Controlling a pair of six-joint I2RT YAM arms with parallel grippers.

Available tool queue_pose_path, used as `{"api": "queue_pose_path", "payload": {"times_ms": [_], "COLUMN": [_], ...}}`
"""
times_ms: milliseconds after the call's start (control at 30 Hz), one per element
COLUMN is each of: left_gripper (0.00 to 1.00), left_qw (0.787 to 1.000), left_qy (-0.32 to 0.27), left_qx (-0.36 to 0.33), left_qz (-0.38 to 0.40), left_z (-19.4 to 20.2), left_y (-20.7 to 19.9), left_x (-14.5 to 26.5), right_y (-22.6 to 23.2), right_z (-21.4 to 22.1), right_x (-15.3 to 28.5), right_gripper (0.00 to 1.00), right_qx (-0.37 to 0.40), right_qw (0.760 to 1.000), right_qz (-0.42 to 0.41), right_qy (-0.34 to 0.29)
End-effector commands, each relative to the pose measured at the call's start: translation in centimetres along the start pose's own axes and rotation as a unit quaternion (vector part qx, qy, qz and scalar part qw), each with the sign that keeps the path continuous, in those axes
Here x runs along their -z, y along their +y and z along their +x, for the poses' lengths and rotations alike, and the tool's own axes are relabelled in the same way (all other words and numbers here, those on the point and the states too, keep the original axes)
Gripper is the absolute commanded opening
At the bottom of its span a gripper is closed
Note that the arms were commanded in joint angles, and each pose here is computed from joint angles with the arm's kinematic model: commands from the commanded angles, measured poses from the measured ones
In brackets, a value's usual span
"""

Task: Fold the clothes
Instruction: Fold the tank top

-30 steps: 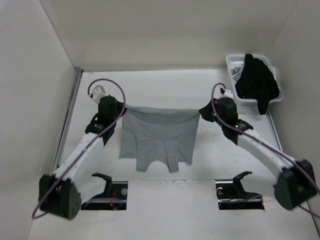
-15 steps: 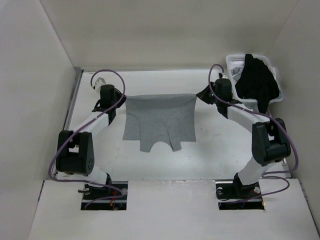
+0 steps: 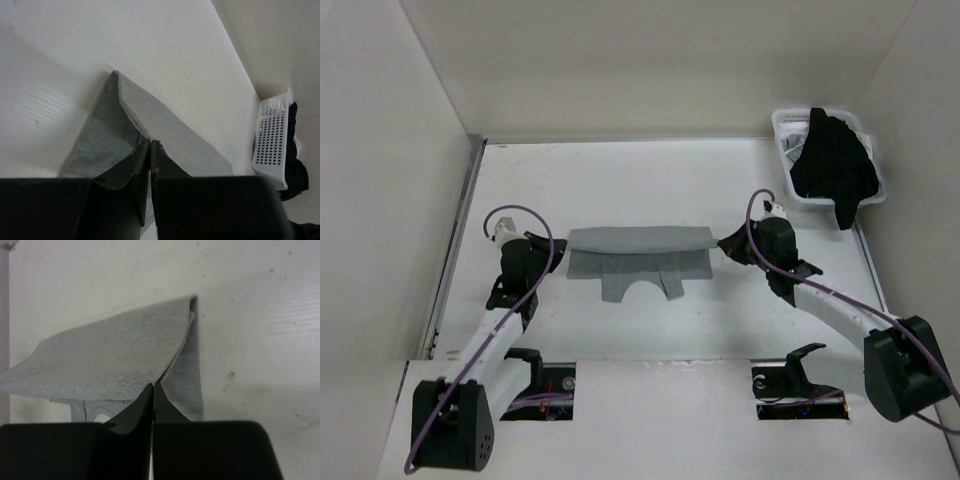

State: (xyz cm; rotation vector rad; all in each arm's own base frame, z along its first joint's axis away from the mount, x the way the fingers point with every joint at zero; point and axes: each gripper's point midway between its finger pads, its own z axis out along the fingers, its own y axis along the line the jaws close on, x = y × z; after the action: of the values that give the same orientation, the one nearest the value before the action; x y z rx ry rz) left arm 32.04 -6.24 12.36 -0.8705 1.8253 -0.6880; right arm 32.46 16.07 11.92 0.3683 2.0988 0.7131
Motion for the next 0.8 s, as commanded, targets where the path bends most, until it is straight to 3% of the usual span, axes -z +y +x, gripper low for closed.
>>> {"api": "queue_pose_path", "payload": {"times_ms": [0, 267, 333, 433, 500, 767], "left_gripper": [0.03, 0.04, 0.11, 0.29, 0.32, 0.27], "left_qw": [1.000, 0.999, 0.998, 0.998, 0.998, 0.999], "left_qy": [-0.003, 0.027, 0.029, 0.020, 0.009, 0.020], "left_qx": [0.007, 0.002, 0.006, 0.012, 0.013, -0.002], "left_qz": [0.018, -0.038, -0.054, -0.064, -0.056, -0.028], "left_z": [0.3, 3.6, 4.1, 3.4, 2.6, 2.8], "left_y": [0.2, 5.7, 7.0, 7.5, 6.9, 4.3], "left_x": [1.9, 3.4, 3.4, 3.3, 3.3, 2.4], "right_y": [-0.8, -3.3, -3.8, -4.2, -3.8, -3.2], "right_z": [0.9, 6.4, 7.4, 7.7, 6.9, 6.6], "right_x": [1.1, 2.2, 2.2, 2.0, 1.9, -1.6], "right_gripper": [0.01, 0.03, 0.10, 0.33, 0.43, 0.47], "right_qx": [0.001, -0.040, -0.047, -0.043, -0.043, -0.062], "right_qw": [1.000, 0.998, 0.996, 0.996, 0.997, 0.995], "right_qz": [0.009, 0.033, 0.040, 0.048, 0.039, 0.010], "right_qy": [-0.009, 0.046, 0.059, 0.063, 0.052, 0.073]}}
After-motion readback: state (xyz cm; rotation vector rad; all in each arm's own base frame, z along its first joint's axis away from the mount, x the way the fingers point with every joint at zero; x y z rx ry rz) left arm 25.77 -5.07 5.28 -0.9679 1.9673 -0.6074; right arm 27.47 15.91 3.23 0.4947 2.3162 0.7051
